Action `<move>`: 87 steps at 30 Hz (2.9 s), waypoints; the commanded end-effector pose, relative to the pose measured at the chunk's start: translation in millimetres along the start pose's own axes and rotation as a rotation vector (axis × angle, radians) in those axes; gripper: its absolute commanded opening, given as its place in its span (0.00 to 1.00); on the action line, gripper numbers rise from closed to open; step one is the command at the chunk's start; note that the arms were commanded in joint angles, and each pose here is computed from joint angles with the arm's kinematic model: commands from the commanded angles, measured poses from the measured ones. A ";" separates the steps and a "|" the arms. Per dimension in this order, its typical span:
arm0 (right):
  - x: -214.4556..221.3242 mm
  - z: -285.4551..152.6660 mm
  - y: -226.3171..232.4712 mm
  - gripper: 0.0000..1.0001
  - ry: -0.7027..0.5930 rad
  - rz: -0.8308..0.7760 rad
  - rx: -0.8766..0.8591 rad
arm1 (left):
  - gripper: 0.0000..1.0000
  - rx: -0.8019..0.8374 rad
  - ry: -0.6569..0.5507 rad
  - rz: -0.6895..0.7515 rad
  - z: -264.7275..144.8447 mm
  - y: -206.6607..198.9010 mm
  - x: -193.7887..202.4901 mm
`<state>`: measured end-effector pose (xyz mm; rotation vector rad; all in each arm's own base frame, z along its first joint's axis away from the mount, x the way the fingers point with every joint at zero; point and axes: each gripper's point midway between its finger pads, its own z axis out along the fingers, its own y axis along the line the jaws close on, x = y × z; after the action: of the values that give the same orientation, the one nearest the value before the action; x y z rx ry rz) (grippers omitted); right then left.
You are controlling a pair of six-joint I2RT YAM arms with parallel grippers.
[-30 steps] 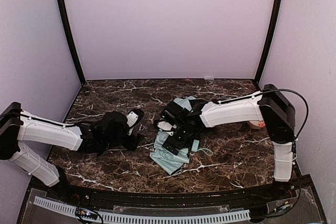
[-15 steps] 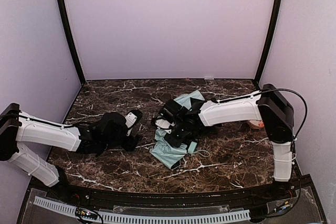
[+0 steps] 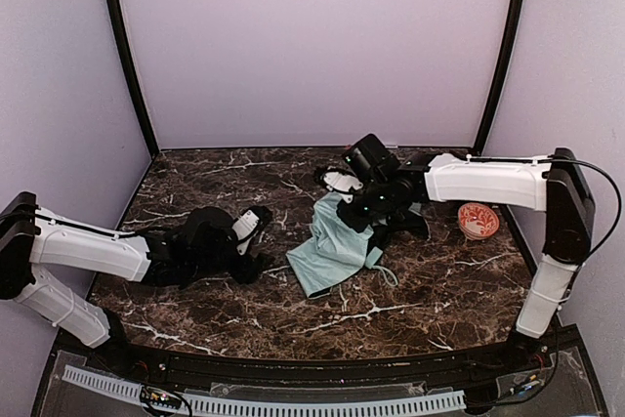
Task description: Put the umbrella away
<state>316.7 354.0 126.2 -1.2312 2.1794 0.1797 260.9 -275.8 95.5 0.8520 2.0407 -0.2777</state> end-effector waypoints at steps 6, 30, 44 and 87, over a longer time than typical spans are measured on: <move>-48.4 -52.6 -66.8 0.00 -0.118 -0.019 0.201 | 0.64 0.202 -0.151 0.015 -3.9 -33.9 -35.5; -2.1 34.9 -13.4 0.60 0.028 0.349 -0.019 | 0.60 0.023 0.074 0.017 39.7 -10.2 0.1; 62.1 105.3 0.2 0.85 0.269 0.371 0.033 | 0.61 -0.029 0.118 0.012 37.4 2.3 17.1; -56.0 -90.7 -111.2 0.00 -0.125 0.066 0.325 | 0.60 0.021 0.039 -0.045 20.6 -2.5 2.6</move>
<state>340.1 329.5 179.1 -1.1432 2.1764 0.1909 271.8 -294.8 75.1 0.8476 2.1093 -0.3245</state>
